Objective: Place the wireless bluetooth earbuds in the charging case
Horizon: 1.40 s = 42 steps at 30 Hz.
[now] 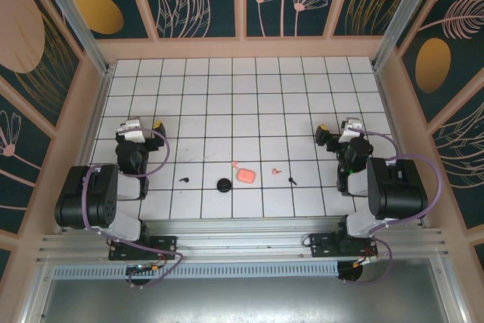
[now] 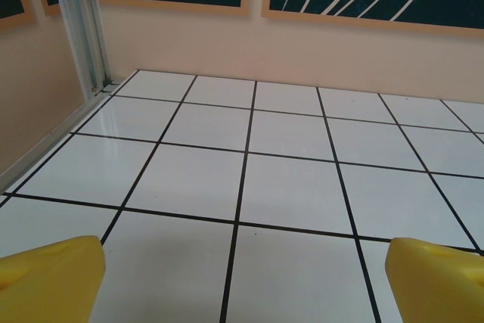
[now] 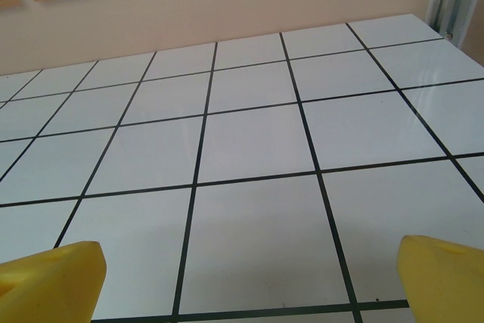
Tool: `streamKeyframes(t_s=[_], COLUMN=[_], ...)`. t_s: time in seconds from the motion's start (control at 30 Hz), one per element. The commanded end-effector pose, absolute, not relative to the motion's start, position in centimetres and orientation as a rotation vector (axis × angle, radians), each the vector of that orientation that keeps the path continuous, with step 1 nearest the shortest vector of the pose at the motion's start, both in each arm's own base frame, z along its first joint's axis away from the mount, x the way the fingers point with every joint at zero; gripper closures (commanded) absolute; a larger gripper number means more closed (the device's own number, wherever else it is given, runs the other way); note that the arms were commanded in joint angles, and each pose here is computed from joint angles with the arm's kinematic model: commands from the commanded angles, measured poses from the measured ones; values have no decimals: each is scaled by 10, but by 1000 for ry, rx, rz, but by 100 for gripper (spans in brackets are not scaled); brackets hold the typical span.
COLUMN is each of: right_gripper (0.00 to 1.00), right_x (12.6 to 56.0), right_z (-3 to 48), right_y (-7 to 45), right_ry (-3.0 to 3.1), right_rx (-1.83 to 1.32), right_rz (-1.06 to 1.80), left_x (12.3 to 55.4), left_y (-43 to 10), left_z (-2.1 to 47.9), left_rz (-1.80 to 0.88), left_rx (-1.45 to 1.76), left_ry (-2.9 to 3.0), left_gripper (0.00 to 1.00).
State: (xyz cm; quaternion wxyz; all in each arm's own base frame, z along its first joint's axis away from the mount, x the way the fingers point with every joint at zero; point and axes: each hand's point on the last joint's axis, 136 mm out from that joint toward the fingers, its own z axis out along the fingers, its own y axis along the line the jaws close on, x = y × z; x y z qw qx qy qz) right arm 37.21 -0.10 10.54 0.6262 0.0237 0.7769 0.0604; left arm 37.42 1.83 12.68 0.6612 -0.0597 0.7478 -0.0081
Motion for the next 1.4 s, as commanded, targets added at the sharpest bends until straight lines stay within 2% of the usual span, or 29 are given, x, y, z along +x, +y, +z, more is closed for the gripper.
streamKeyframes(t_s=[0.0,0.23,0.43,0.67,0.83,0.97,1.37], right_gripper=[1,1,1,1,13,16,28], right_x=[382,395,379,322,271,240,234], right_z=[127,147,155,137,115,103,72], right_y=[2,14,73,152,200,228,280], right_ry=[1737,1944,2200,2544,2730,2835,2982], right_rx=[29,112,46,107,174,226,225], right_rz=[137,207,295,391,444,412,249], left_x=[379,395,393,366,357,360,355], left_y=[15,5,-32,-57,-49,-43,-31], left_z=[143,166,184,137,116,116,122], left_rz=[-20,-116,-280,-385,-324,-288,-218], left_rx=[-109,-135,-194,-230,-260,-304,-344], left_ry=[1662,1774,1867,2177,2254,2261,2235], left_gripper=[10,20,24,28,28,28,26])
